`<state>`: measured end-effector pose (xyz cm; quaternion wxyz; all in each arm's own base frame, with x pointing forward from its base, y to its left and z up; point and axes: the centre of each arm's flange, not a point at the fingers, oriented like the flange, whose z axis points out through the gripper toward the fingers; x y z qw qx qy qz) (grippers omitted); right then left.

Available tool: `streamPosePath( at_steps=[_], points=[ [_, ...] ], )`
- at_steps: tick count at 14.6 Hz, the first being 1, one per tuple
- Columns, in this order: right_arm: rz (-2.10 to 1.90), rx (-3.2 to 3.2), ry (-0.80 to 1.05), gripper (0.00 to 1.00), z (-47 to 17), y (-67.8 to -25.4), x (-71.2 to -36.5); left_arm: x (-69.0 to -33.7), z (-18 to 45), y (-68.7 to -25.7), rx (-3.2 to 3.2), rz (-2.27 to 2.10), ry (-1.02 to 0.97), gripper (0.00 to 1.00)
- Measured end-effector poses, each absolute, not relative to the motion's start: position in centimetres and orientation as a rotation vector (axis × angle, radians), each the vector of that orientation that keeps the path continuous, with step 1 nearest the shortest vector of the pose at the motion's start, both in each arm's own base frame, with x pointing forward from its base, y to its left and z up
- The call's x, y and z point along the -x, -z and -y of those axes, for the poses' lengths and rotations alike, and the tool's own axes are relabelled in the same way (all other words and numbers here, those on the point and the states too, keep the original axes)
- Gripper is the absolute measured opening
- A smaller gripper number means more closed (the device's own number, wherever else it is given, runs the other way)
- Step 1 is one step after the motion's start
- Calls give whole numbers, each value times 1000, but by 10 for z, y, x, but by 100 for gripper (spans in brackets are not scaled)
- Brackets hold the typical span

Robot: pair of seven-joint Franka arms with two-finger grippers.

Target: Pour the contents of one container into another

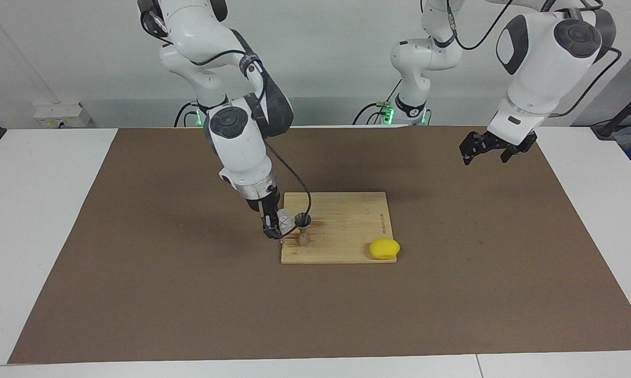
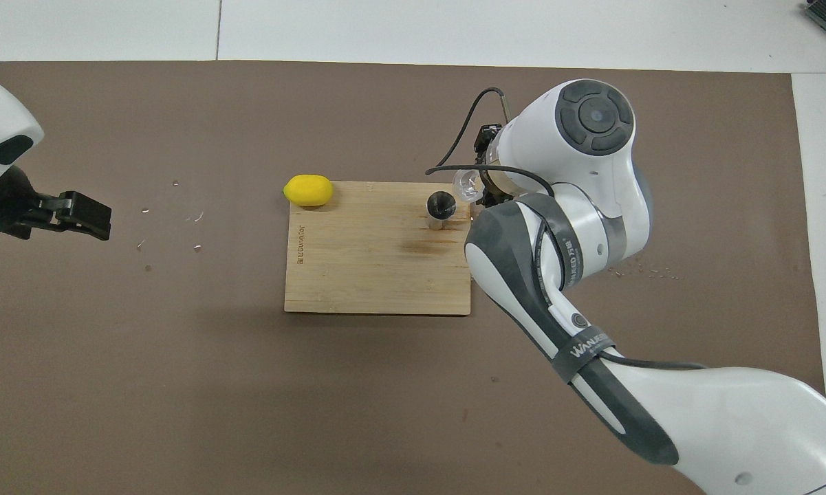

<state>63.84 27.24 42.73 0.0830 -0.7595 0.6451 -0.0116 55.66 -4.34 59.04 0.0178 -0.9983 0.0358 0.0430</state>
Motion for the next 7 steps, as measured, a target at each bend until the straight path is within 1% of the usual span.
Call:
streamPosePath(
  at_steps=[4,7],
  points=[
    [-1881,2345,110,51,-286,-427,-632,-551,58,-609,3108,-155,-140,100],
    [-1859,2378,159,51,-290,-427,-630,-552,54,-612,3125,-139,-135,100]
  ],
)
